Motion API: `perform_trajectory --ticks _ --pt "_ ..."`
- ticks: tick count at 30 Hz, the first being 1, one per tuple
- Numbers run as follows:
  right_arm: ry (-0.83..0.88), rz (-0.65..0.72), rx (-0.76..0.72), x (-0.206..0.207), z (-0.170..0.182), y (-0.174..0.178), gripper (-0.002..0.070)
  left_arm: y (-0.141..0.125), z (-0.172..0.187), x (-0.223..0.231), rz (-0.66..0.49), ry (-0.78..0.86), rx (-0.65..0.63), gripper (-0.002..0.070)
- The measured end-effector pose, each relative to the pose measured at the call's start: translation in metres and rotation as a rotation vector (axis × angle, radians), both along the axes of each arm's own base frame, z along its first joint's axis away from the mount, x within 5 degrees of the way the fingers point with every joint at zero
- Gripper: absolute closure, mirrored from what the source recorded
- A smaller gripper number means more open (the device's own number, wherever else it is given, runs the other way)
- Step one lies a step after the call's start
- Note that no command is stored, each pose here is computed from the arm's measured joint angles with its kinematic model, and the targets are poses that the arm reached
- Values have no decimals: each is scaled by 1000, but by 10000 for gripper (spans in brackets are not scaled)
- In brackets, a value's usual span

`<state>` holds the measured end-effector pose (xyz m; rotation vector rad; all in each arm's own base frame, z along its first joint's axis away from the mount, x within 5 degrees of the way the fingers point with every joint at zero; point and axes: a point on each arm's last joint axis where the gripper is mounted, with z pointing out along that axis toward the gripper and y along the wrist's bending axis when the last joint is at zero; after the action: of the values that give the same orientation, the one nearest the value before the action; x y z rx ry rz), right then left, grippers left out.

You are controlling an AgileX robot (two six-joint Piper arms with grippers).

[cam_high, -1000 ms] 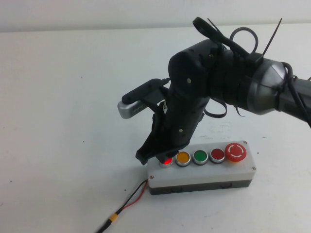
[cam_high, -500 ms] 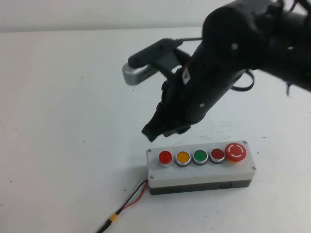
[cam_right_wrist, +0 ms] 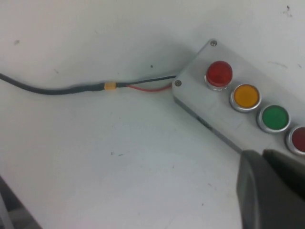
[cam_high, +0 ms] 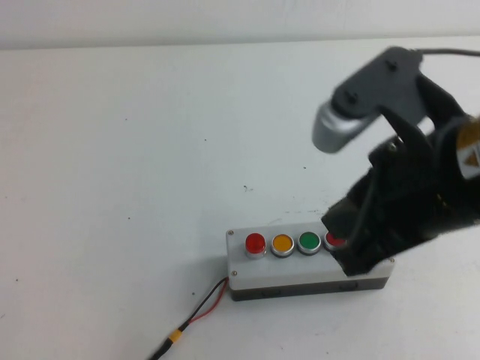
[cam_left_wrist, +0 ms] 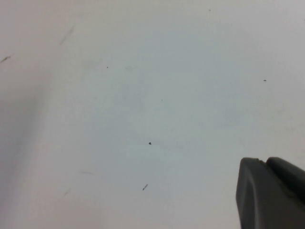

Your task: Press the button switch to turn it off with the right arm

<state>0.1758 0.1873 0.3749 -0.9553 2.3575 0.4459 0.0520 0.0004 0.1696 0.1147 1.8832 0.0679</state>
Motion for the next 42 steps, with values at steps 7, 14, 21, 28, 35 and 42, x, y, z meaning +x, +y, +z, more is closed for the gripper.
perform_trajectory --ticks 7,14,21,28,35,42 --pt "-5 -20 56 -36 -45 -34 692 0 0 0 0 0 0 677" --pt "29 -19 -9 -48 -72 -48 692 0 0 0 0 0 0 677" --pt "-10 -20 1 -45 -71 -47 692 0 0 0 0 0 0 677" --pt "-219 -120 102 -40 -72 -73 692 0 0 0 0 0 0 677" --pt "-518 -425 260 -48 -120 -133 692 0 0 0 0 0 0 677" --pt "-801 -710 356 -82 -169 -176 692 0 0 0 0 0 0 677"
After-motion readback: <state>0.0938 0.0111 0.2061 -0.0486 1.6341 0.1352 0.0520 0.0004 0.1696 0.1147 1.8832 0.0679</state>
